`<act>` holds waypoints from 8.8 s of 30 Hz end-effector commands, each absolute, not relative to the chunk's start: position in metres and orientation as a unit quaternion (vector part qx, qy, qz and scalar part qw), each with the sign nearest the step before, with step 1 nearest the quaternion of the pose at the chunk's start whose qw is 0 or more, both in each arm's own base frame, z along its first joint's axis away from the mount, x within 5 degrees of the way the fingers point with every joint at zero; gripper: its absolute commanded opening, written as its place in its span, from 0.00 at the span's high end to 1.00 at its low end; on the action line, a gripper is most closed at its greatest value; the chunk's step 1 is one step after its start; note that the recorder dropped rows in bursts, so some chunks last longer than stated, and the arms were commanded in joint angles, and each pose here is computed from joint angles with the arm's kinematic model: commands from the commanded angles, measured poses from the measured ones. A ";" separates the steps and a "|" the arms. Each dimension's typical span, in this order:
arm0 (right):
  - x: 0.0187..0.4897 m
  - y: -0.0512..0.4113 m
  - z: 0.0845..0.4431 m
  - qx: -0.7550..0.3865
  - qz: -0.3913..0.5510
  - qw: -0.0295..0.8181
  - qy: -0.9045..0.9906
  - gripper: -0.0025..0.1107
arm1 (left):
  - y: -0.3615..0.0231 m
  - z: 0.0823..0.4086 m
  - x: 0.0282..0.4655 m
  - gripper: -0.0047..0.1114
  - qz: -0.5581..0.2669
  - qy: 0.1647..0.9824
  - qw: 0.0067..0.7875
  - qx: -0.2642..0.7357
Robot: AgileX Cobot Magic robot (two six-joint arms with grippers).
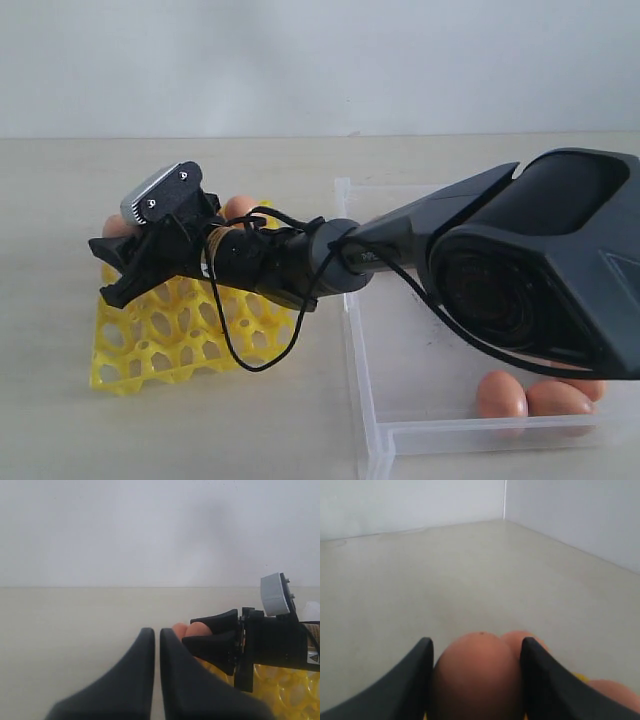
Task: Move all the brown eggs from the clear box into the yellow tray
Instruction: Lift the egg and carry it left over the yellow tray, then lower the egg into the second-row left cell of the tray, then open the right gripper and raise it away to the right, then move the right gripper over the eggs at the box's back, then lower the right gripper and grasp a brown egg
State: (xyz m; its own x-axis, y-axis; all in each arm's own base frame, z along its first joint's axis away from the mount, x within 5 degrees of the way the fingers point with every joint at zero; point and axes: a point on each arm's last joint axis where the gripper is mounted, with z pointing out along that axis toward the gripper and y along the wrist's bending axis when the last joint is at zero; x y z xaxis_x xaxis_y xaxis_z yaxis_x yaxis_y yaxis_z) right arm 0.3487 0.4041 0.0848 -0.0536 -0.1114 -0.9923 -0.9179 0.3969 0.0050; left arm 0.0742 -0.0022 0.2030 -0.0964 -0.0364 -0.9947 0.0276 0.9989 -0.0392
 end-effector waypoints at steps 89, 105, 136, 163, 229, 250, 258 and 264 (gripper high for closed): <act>0.351 0.387 0.195 -0.401 0.279 0.508 0.709 0.97 | -0.002 0.202 0.074 0.93 -0.024 0.739 0.673 -0.002; 0.331 0.310 0.273 -0.247 0.127 0.511 0.814 0.98 | -0.002 0.202 0.074 0.93 -0.024 0.739 0.673 -0.002; 0.363 0.117 0.220 -0.202 -0.173 0.040 0.963 0.42 | -0.002 0.202 0.074 0.93 -0.024 0.739 0.673 -0.002; 0.386 0.114 0.224 -0.017 -0.106 0.181 0.978 0.70 | -0.002 0.202 0.074 0.93 -0.024 0.739 0.673 -0.002; 0.379 0.121 0.171 -0.225 0.032 0.152 0.962 0.50 | -0.002 0.202 0.074 0.93 -0.025 0.740 0.672 -0.002; 0.398 0.124 0.140 -0.303 0.002 0.196 0.933 0.50 | -0.002 0.202 0.074 0.93 -0.025 0.740 0.672 -0.002; 0.408 0.127 0.149 -0.306 0.004 0.160 0.938 0.56 | -0.002 0.202 0.074 0.93 -0.024 0.740 0.672 -0.002; 0.408 0.127 0.126 -0.260 0.011 0.077 0.962 0.77 | -0.002 0.202 0.074 0.93 -0.024 0.740 0.672 -0.002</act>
